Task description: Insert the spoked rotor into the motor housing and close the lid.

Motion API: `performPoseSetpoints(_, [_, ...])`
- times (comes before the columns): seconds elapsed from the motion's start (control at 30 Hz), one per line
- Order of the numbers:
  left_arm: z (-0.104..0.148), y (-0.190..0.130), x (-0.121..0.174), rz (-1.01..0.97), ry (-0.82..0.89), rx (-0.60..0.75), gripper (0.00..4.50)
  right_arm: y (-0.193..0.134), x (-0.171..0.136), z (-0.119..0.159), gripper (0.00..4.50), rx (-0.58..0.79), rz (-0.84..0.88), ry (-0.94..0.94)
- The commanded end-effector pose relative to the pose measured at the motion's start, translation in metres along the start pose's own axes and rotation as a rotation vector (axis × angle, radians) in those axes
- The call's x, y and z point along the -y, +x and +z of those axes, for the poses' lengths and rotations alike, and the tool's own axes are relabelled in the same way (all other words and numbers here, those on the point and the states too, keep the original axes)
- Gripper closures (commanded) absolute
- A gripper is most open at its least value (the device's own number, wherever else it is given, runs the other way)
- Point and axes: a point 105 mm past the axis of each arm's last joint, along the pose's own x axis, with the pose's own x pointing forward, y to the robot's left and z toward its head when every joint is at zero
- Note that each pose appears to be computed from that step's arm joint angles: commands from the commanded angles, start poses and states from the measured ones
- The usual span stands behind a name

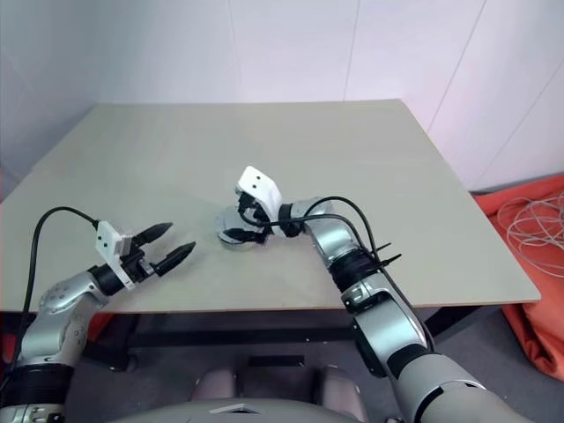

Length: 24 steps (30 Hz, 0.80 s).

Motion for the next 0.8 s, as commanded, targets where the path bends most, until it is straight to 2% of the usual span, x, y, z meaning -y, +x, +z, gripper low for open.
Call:
performPoseSetpoints(0.03, [0.016, 0.001, 0.000, -0.018, 0.042, 0.035, 0.00, 0.000, 0.006, 0.016, 0.01, 0.050, -0.014, -0.031])
performPoseSetpoints(0.33, [0.017, 0.000, 0.000, -0.013, 0.044, 0.039, 0.00, 0.008, 0.014, 0.013, 0.01, 0.063, -0.073, -0.014])
performPoseSetpoints(0.8, [0.017, 0.001, 0.001, -0.011, 0.044, 0.044, 0.00, 0.015, 0.010, -0.010, 0.01, -0.010, -0.051, 0.000])
